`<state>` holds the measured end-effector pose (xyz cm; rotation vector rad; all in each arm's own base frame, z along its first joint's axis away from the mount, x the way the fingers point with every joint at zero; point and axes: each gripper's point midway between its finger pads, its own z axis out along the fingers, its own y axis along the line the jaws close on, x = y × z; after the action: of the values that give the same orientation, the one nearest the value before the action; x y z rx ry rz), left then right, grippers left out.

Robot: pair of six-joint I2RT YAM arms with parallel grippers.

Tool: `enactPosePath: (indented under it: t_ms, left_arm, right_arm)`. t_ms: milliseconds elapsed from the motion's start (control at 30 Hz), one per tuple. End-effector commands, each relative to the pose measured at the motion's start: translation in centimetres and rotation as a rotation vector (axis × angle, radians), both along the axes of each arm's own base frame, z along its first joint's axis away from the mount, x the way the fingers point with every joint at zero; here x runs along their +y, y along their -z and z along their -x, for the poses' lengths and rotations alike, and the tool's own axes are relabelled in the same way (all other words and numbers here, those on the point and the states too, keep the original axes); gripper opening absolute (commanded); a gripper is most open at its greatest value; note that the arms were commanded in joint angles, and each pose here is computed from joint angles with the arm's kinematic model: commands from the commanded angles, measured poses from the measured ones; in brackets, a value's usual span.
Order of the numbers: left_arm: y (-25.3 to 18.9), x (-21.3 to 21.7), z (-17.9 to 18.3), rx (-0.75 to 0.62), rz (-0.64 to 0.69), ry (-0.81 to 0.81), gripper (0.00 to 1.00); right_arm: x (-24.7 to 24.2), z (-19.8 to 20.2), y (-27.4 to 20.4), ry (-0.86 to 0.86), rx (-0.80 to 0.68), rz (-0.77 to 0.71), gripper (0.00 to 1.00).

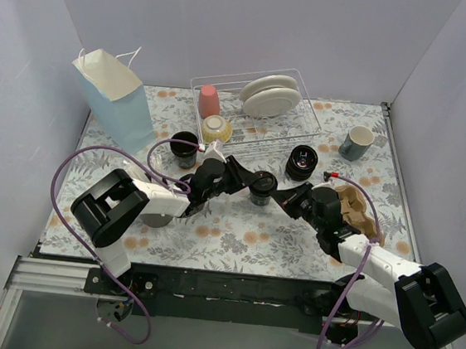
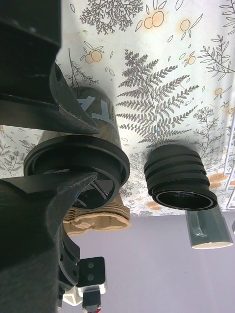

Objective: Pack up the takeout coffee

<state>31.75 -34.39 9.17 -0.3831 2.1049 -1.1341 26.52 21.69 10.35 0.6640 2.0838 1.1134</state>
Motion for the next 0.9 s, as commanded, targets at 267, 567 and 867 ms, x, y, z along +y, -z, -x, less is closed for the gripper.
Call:
enactPosePath:
  t_ms: [267, 567, 867]
  left_arm:
    - [18.2, 11.3, 15.8, 0.603, -0.626, 0.173, 0.29]
    - [15.8, 10.3, 14.8, 0.557, -0.605, 0.172, 0.3]
    - [15.0, 10.4, 12.4, 0.506, -0.699, 0.138, 0.32]
  right_arm:
    - [-3.5, 0.0, 6.0, -0.054, 0.029, 0.414, 0.09]
    - [-1.9, -2.7, 3.5, -0.112, -0.006, 0.445, 0.15]
    - [-1.4, -3.4, 0.6, -0.155, -0.071, 0.439, 0.18]
